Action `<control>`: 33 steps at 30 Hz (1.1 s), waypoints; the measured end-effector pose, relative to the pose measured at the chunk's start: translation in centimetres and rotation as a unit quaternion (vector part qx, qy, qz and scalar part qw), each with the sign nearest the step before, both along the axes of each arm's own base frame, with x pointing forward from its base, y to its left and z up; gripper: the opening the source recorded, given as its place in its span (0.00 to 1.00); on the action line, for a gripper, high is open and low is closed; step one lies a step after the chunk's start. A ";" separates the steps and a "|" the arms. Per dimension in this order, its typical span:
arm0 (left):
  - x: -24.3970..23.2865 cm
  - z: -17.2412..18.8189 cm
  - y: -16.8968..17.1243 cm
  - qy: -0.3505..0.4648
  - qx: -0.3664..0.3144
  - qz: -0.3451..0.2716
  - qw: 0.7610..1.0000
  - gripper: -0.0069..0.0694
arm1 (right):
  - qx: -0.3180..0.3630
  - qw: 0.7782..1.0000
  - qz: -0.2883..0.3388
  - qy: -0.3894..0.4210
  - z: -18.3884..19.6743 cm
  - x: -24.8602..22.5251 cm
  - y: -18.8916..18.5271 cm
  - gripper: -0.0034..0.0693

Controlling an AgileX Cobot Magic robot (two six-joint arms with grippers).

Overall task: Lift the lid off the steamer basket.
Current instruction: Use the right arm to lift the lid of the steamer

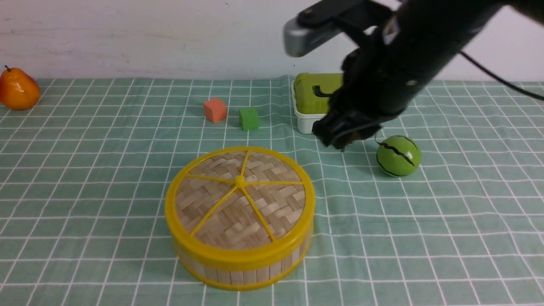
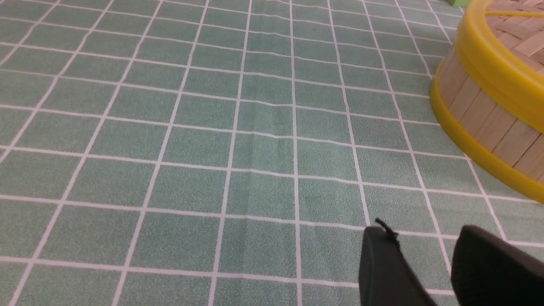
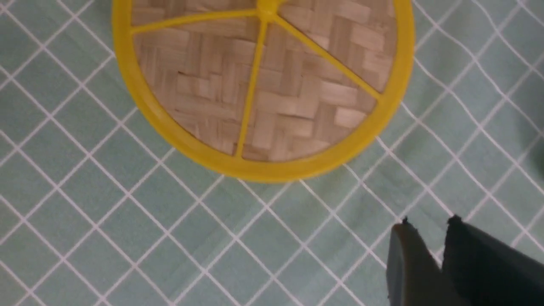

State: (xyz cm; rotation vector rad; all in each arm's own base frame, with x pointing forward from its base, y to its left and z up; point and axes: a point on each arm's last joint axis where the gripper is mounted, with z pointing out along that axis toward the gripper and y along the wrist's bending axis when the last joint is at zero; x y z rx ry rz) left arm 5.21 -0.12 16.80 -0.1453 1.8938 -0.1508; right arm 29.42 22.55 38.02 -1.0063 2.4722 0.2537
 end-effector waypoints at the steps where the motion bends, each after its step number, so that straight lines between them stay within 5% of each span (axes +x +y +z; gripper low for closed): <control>1: 0.0 0.0 0.0 0.000 0.000 0.000 1.000 0.40 | -0.001 1.000 0.008 -0.001 -0.4 0.5 1.2 0.28; 7: 0.0 0.0 0.0 0.000 0.000 0.000 1.000 0.40 | -0.008 0.999 0.043 -0.005 -2.8 2.6 6.5 0.53; 12: 0.0 0.0 0.0 0.000 0.000 0.000 1.000 0.40 | -0.013 0.999 0.050 -0.005 -5.0 4.1 9.0 0.61; 24: 0.0 0.0 0.0 0.000 0.000 0.000 1.000 0.40 | -0.026 0.999 0.027 0.019 -10.9 6.6 11.2 0.54; 33: 0.0 0.0 0.0 0.000 0.000 0.000 1.000 0.40 | -0.017 1.000 0.015 0.018 -12.0 7.2 11.7 0.43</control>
